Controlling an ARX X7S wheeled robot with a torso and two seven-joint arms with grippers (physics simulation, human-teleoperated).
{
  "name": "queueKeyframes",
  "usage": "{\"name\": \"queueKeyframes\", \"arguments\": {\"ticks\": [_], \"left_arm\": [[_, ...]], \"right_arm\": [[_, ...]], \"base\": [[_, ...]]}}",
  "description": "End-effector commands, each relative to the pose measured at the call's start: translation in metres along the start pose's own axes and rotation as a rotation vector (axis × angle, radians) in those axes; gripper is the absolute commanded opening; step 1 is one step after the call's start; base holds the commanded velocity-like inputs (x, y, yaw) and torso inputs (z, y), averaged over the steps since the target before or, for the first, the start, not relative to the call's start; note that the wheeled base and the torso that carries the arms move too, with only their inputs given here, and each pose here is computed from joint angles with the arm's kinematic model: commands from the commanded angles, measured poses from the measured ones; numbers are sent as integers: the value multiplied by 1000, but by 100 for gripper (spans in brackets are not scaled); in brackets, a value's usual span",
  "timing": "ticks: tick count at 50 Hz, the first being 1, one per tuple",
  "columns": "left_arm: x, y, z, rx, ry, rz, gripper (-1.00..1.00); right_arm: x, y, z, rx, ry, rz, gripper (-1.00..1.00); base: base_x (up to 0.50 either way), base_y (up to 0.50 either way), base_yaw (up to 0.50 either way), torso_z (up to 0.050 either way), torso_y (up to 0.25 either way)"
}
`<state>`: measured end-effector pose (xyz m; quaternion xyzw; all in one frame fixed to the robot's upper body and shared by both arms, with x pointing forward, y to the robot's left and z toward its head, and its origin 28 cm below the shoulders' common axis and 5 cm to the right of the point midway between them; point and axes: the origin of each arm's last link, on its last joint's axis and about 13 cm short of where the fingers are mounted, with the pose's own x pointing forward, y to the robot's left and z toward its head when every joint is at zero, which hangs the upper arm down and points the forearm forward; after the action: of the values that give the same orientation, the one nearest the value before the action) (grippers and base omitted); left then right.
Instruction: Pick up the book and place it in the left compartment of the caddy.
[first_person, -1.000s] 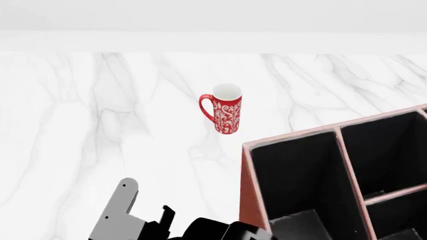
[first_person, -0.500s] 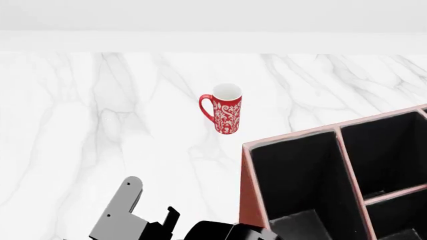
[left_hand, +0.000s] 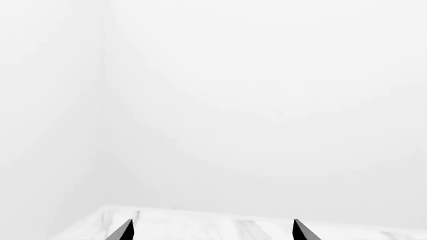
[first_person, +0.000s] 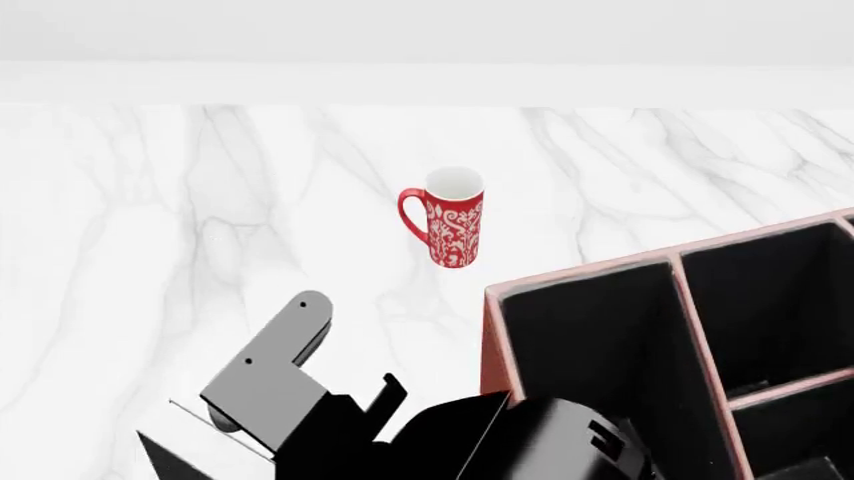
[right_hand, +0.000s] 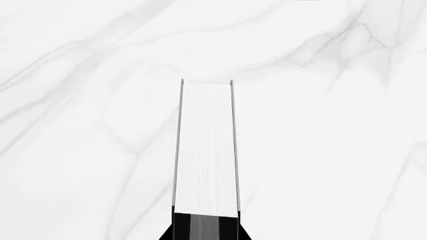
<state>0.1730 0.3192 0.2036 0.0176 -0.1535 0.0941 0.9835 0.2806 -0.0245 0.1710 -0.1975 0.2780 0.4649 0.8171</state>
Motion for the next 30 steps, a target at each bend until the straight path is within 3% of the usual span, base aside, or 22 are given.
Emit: {"name": "queueKeyframes", "arguments": {"ticks": [1,24,26,30], "left_arm": [[0,0,-1,2,1,-1,100],[1,-2,-3,6,11,-10,100],[1,-2,-3,6,12,-12,100],[0,-2,-3,8,11,-11,100]], "right_arm": [[-24,5,14,19,-32,-81,-100],[-90,30,30,70,-146,-193,-100],[-95,33,32,108,-164,-175,-100],[-104,40,36,91,-178,-200,-100]], "base": [[0,0,0,0,0],[0,0,0,0,1],[0,0,0,0,0],[0,0,1,0,0]]}}
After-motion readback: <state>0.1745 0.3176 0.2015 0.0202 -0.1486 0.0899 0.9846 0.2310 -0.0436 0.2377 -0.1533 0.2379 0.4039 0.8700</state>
